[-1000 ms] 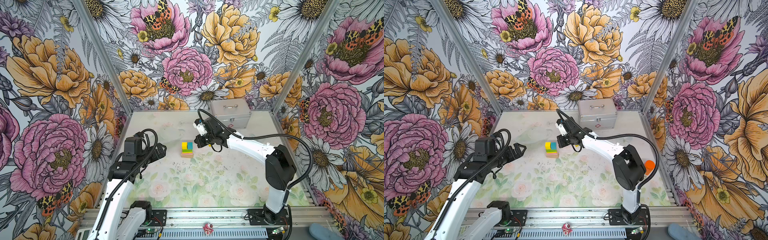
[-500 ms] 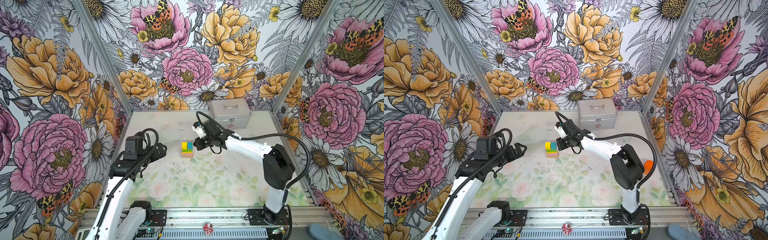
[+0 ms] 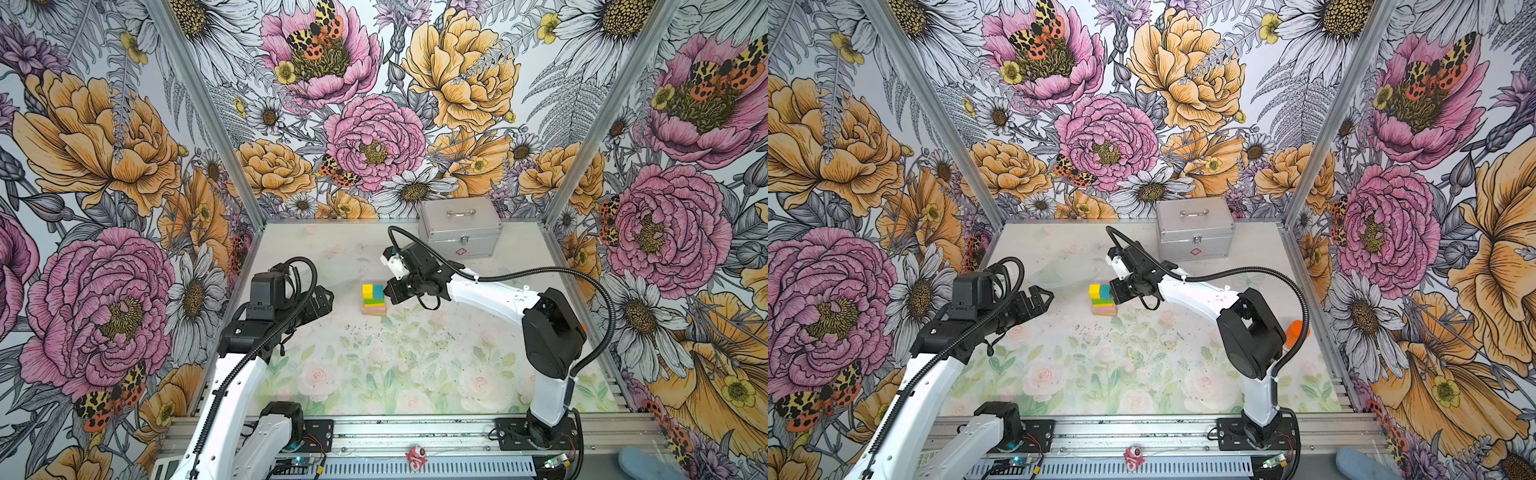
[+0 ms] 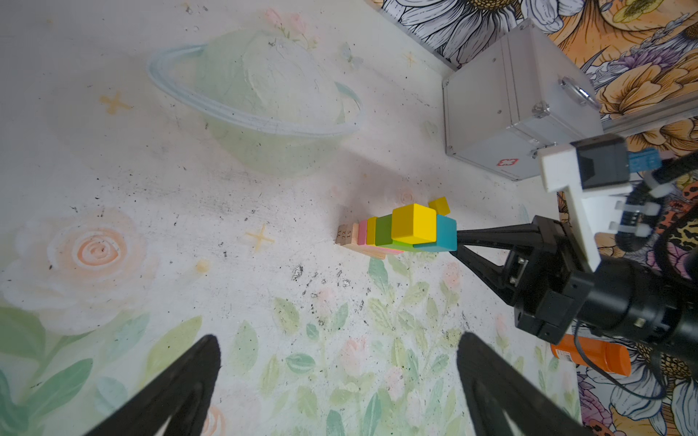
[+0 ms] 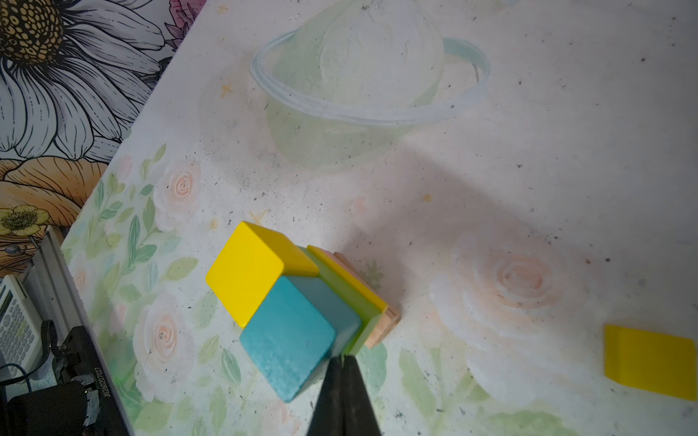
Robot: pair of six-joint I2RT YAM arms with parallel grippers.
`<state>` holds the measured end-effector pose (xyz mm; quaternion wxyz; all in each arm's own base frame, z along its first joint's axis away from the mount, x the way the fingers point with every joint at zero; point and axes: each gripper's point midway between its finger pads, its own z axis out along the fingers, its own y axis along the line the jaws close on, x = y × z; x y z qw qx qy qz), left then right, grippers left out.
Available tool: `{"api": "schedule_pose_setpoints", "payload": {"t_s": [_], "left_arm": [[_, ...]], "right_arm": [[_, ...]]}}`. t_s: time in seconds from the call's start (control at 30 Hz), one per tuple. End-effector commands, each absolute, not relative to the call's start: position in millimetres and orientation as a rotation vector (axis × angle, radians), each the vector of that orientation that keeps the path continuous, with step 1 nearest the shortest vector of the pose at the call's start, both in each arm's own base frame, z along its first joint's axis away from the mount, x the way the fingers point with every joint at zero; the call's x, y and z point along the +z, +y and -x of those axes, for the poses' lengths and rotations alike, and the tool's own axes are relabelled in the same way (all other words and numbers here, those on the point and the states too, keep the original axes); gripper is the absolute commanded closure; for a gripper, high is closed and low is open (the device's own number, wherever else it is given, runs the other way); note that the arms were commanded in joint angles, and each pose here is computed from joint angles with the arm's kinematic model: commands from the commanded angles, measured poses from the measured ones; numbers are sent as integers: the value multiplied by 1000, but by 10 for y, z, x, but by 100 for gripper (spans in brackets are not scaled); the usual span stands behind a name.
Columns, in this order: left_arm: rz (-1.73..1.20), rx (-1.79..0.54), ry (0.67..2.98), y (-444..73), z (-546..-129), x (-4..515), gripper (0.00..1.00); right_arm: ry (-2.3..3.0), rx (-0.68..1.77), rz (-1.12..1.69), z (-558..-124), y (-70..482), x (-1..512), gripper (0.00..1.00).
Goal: Build the wood block tower
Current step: 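Draw the right arm back while the left gripper reaches toward the small yellow cube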
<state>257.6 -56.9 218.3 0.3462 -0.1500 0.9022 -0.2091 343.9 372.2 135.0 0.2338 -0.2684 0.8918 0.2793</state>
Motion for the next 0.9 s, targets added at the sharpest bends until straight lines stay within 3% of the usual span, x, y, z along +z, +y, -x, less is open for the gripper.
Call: {"api": "schedule_pose_setpoints", "payload": {"t_s": [0.0,0.33,0.37,0.47,0.57,0.73,0.83,0.87], "left_arm": [[342,-544,2297,-582,-2586,2363,1],[337,-549,2297,-597,-2622,2399,1],[339,-552,2292,-598,-2628,2419,1],[340,-565,2287,-641,-2619,2449,1],[329,-574,2291,-736,-2589,2420,1],[295,-551,2305,-935,-2525,2373,1],[231,-526,2298,-1125,-2523,2463,1],[201,-516,2293,-1203,-2539,2514,1]], "right_arm": [[2415,737,732,-3523,3689,1404,100],[2356,585,655,-3719,3089,1819,100],[2352,560,643,-3748,3015,1858,97],[2380,480,595,-3833,2790,1879,72],[2441,382,508,-3919,2562,1816,53],[2542,248,435,-3927,2345,1649,40],[2552,207,358,-3886,2164,1675,15],[2556,212,326,-3849,2086,1694,2]]}}
